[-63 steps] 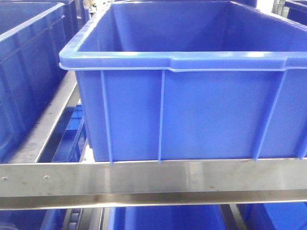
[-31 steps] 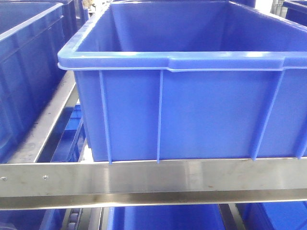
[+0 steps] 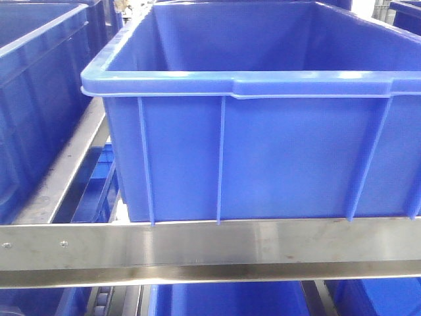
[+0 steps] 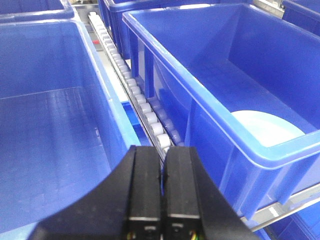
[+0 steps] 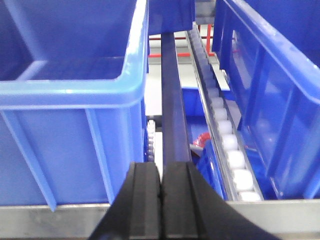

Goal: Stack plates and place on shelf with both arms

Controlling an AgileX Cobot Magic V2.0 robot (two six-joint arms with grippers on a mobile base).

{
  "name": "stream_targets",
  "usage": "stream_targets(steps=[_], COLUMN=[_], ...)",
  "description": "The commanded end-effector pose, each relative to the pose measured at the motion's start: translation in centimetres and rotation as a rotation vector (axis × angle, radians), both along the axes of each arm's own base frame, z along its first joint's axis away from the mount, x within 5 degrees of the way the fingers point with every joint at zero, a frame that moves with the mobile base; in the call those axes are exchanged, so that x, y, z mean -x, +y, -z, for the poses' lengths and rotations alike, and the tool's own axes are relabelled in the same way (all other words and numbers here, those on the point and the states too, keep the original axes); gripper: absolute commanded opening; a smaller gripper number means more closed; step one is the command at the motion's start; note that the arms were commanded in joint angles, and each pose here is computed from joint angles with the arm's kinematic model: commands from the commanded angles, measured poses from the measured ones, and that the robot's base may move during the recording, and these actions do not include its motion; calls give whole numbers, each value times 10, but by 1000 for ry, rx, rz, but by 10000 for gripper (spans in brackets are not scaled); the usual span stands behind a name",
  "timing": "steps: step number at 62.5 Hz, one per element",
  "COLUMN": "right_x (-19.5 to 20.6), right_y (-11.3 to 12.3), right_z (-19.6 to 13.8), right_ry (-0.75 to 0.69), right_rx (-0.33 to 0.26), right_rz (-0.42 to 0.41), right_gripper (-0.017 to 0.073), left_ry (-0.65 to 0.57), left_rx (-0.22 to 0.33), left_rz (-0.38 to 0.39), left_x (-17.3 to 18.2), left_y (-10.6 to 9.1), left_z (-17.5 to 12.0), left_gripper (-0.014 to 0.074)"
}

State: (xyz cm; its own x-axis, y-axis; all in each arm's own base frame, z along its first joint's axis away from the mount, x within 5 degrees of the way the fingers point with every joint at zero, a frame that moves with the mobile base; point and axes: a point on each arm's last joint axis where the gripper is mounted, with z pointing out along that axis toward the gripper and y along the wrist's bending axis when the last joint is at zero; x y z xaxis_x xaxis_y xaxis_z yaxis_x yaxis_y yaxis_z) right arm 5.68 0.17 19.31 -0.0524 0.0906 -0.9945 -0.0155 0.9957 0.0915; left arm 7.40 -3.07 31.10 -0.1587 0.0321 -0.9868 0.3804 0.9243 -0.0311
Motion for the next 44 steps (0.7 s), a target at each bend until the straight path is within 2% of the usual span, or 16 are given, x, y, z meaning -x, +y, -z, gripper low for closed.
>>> stream_targets(steps=[1, 44], right_x=[3, 3], right_y=[-2, -2], right_z=[-15, -15], right_ry=[-132, -129], right_rx=[1, 1], right_rz=[20, 19], right_gripper=[56, 56], left_ry=[-87, -87], left_rx=[53, 53], left_rz=[7, 7], left_x=[-1, -1], left_y=[-1, -1], left_z=[-16, -16], left_gripper=[84, 84])
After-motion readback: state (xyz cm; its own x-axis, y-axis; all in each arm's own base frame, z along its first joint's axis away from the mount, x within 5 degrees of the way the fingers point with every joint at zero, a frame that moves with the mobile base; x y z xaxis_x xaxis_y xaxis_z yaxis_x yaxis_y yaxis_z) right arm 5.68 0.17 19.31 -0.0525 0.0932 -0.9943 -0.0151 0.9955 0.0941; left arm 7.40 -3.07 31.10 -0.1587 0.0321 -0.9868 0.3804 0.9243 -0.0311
